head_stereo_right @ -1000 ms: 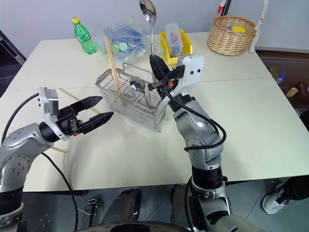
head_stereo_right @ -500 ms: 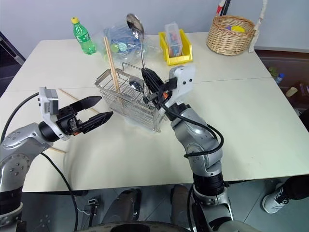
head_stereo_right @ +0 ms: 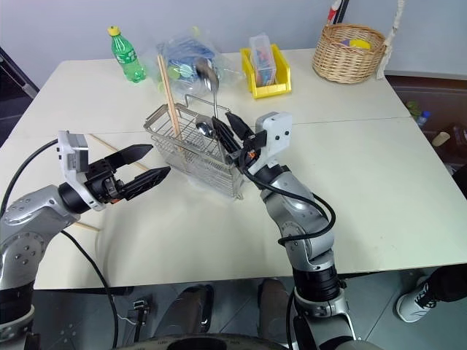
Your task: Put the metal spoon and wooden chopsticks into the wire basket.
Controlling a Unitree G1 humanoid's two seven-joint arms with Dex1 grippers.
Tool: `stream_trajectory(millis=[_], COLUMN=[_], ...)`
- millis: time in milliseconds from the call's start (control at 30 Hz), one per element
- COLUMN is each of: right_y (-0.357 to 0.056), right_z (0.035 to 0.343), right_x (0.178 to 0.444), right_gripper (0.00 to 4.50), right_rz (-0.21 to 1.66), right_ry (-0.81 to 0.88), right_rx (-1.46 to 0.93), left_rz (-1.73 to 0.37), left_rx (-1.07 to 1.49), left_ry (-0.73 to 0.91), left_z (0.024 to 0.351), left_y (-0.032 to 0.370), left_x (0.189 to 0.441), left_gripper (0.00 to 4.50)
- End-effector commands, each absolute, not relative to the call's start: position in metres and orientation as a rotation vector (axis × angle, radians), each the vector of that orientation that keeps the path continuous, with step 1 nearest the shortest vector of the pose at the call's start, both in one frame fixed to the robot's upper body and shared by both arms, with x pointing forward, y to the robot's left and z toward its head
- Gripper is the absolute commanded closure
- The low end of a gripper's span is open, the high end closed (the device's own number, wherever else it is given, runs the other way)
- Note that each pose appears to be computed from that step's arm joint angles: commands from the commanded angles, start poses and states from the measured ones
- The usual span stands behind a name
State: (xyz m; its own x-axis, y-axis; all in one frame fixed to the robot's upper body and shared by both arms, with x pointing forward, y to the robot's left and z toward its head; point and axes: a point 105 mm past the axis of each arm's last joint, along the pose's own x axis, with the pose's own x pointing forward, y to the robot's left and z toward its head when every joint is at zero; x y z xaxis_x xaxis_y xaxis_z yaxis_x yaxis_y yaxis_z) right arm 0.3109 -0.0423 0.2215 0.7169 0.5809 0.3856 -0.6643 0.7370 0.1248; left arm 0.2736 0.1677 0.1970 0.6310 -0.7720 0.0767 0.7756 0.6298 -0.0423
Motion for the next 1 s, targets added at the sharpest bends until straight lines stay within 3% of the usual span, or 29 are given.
stream_trajectory(millis=[33, 100, 400, 600, 1000], right_y=[-0.044, -0.044, -0.053, -0.078, -0.12], right_z=[0.229, 0.23, 0.239, 0.248, 0.243], right_x=[0.308, 0.308, 0.309, 0.303, 0.273], right_gripper=[1.03, 0.05, 0.05, 0.05, 0.05], right_rz=[0.693, 0.689, 0.669, 0.691, 0.787], right_ry=[-0.379, -0.382, -0.414, -0.416, -0.278], right_rx=[0.259, 0.253, 0.202, 0.088, -0.115], left_rz=[-0.89, -0.888, -0.852, -0.686, -0.363], left_rx=[-0.053, -0.054, -0.05, -0.027, -0.02], left_ry=[-0.086, -0.088, -0.105, -0.123, -0.066], left_z=[0.206, 0.207, 0.208, 0.201, 0.143], left_y=[0.169, 0.17, 0.173, 0.195, 0.228], left_x=[0.273, 0.274, 0.281, 0.298, 0.329], left_gripper=[0.0, 0.0, 0.0, 0.0, 0.0])
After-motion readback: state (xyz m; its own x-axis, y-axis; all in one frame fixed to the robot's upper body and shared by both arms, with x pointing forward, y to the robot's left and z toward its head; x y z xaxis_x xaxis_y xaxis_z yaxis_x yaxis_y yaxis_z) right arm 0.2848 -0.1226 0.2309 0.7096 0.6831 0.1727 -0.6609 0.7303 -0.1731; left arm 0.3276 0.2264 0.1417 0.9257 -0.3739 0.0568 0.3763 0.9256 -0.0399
